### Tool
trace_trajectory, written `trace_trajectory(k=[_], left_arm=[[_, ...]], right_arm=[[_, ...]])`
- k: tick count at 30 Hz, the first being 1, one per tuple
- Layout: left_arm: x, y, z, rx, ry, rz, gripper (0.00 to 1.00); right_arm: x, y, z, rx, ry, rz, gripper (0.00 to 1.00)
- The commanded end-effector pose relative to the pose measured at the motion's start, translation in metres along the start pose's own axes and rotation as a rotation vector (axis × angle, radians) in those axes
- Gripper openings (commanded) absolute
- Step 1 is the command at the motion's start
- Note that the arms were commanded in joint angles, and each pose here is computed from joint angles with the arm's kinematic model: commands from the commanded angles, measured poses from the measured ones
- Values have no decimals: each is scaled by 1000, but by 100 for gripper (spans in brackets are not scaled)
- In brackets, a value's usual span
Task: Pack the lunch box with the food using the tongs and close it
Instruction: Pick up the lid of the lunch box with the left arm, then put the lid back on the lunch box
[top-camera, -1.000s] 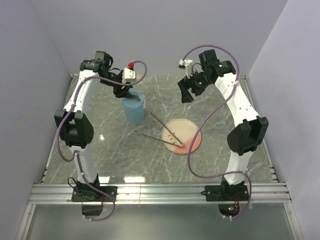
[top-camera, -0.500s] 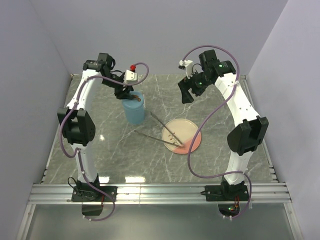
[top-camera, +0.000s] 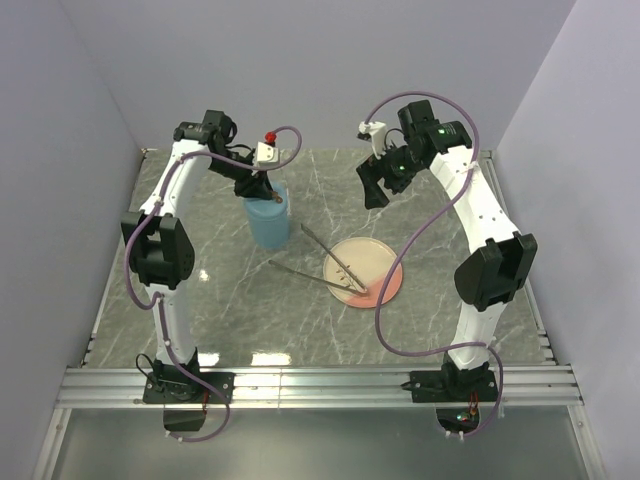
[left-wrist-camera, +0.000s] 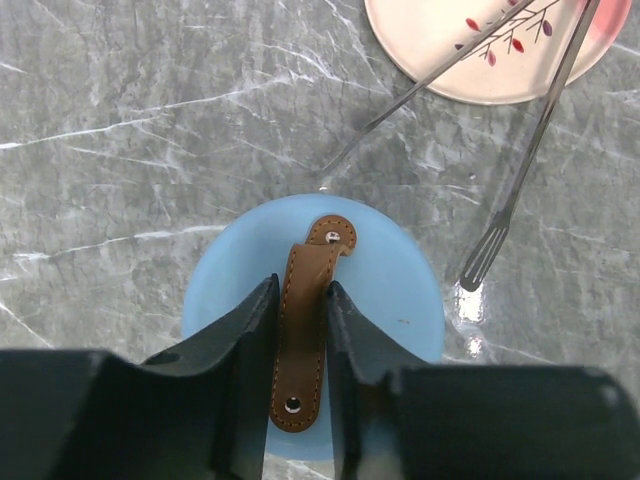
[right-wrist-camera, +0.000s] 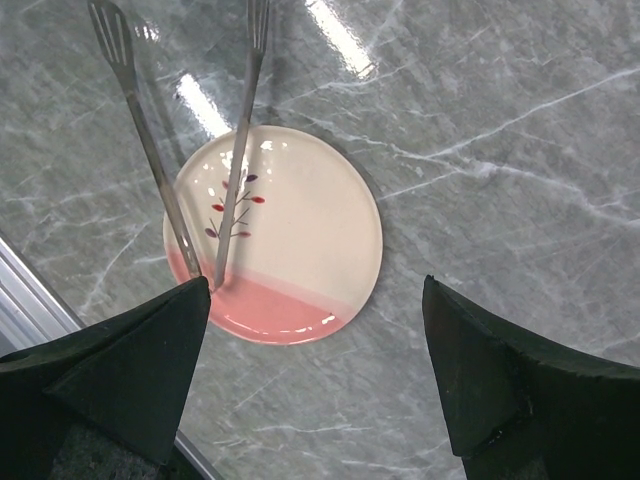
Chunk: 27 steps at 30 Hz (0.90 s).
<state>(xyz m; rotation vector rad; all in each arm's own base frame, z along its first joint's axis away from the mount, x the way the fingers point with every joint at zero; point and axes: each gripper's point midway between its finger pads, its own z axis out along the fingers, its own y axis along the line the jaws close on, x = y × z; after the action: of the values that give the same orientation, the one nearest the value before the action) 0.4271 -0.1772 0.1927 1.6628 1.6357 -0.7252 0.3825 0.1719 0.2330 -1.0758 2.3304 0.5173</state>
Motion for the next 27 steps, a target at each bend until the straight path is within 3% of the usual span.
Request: trace_trajectory(k=[1, 6, 18, 26, 27], left_arm=[[-6, 0, 0, 4, -17, 12, 27], [-18, -3, -9, -17, -32, 9, 13], [-62, 6, -47, -140, -215, -54, 10], [-57, 6, -46, -168, -255, -172, 5], [-48, 0, -38, -154, -260, -258, 3]], right_arm=[[-8, -5, -13, 24, -29, -17, 93], [-7, -4, -12, 15, -28, -12, 93], [-8, -3, -13, 6, -24, -10, 93], [-6, -3, -12, 6, -19, -8, 93], [-5, -4, -12, 7, -20, -8, 93]])
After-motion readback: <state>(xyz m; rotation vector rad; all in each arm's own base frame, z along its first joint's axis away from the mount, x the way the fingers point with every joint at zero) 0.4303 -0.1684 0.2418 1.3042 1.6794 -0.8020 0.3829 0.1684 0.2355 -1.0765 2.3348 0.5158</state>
